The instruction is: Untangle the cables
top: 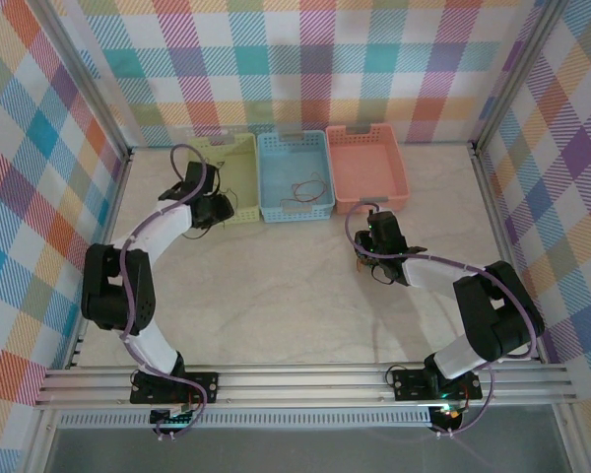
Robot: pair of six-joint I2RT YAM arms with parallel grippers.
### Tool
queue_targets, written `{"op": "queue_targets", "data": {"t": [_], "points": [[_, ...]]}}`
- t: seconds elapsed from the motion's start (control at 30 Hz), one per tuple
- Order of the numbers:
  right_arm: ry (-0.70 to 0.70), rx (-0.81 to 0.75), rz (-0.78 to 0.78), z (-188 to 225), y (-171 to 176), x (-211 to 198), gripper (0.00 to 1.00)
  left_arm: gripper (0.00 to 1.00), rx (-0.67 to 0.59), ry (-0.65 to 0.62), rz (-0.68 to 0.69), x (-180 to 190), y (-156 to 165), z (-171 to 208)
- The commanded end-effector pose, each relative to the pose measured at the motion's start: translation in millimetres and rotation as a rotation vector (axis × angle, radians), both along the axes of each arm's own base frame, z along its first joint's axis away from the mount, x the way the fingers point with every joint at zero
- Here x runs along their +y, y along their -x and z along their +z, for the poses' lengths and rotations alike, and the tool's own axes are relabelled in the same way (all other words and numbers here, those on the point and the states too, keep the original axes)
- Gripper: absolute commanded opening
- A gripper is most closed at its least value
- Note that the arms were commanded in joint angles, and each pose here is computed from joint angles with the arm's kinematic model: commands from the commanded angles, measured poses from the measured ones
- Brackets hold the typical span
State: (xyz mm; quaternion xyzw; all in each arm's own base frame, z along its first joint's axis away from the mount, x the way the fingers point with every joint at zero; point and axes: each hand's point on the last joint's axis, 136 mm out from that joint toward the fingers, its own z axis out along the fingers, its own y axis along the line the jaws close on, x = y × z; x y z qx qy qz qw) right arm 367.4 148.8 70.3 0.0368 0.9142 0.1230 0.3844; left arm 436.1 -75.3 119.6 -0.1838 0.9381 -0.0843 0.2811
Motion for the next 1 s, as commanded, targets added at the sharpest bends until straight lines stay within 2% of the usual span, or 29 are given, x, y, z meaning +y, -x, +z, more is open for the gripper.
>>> {"op": "queue_targets", "data": {"t": [0.0,0.17,0.5,0.97], "points": [[-0.011,-0.015,0.02,3,-4,4,0.28,0.43,-0.016,-0.081,-0.017,5,-10,10],[-0.013,-0.012,0.027,3,-6,6,0.28,0.41,0.013,-0.129,-0.02,11,-15,5],[-0.017,-0.009,0.043,2,-6,10,0.28,0.38,0.069,-0.127,-0.037,6,-24,-15],[-0.02,-0.003,0.049,2,-7,11,0.28,0.15,0.091,-0.143,-0.033,8,-22,-18]]}}
